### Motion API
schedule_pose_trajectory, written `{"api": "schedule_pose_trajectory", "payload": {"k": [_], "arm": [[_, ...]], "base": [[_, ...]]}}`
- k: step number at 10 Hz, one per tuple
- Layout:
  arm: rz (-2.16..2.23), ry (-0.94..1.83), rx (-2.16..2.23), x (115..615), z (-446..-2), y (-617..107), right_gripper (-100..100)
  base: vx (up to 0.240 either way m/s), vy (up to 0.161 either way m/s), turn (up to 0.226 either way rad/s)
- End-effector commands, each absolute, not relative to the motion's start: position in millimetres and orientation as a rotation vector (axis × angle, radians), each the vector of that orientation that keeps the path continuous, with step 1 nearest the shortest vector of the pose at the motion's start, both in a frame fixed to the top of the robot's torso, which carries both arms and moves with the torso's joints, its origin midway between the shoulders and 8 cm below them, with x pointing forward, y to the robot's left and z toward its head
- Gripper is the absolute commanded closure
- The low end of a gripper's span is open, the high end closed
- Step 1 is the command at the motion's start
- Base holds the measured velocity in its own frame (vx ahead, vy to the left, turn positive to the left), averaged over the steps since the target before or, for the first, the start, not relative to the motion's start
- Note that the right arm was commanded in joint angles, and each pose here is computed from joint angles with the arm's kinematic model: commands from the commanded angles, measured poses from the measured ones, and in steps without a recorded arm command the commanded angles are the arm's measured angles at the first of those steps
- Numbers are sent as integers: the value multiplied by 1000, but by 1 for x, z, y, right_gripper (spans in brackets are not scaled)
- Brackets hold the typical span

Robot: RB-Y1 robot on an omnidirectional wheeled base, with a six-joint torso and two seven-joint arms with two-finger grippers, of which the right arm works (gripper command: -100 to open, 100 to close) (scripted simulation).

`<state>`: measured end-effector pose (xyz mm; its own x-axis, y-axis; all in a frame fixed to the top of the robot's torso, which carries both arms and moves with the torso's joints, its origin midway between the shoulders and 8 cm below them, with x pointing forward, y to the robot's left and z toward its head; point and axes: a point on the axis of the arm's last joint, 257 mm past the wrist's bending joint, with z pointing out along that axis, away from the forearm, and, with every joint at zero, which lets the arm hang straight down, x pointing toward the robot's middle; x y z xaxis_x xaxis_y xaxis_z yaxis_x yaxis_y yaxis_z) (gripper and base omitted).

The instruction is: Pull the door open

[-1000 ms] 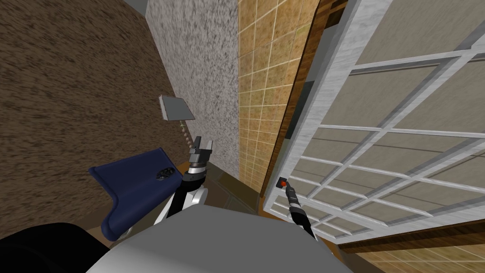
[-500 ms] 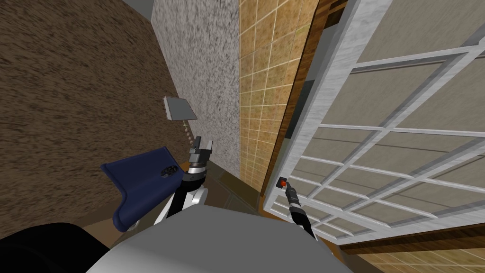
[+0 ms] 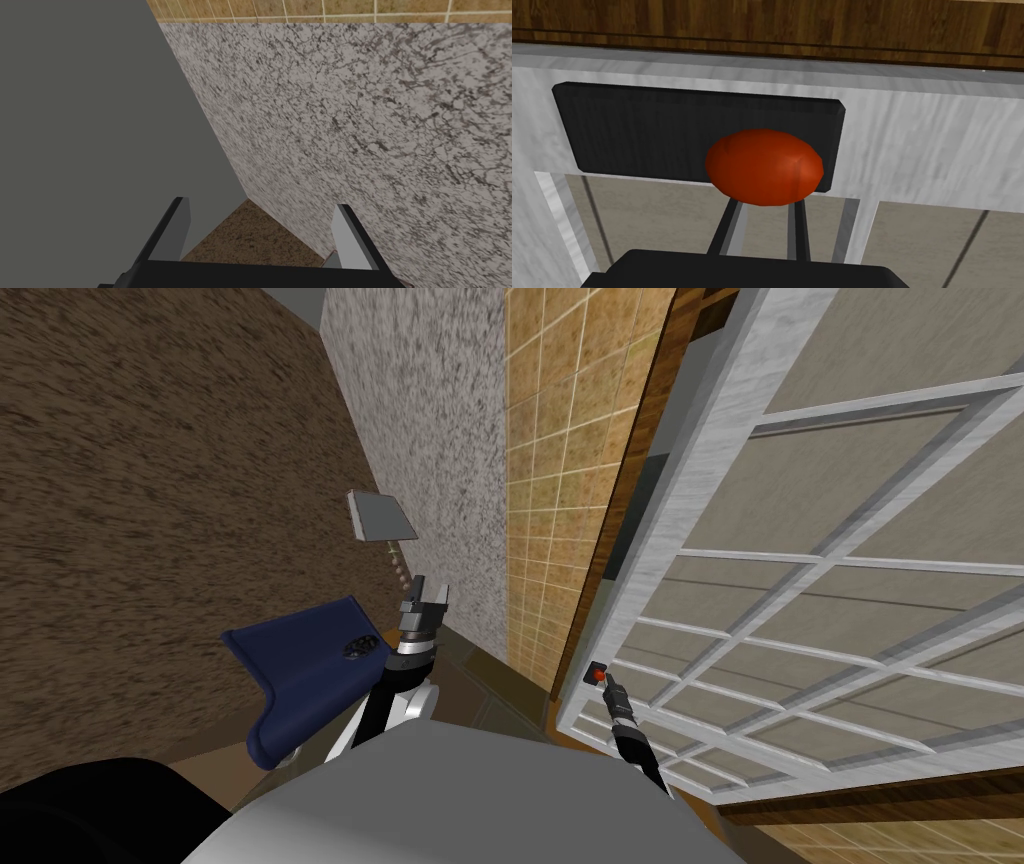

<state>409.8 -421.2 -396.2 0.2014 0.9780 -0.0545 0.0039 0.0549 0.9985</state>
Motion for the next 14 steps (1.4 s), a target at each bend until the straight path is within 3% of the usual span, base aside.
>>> {"api": "schedule_pose_trajectory", "payload": {"k": [1,10,11,14], "arm": [[1075,1067,1281,415,-398,-406,100],[1221,933,1424,417,-398,-409,100],[1212,909,1457,410,-402,-421,-100],[1284,830,1519,412,-401,-418,-100]], "base": [[-38,-22,34],[-30,-8,32],[-50,-26,36],[-57,-7,23]]}}
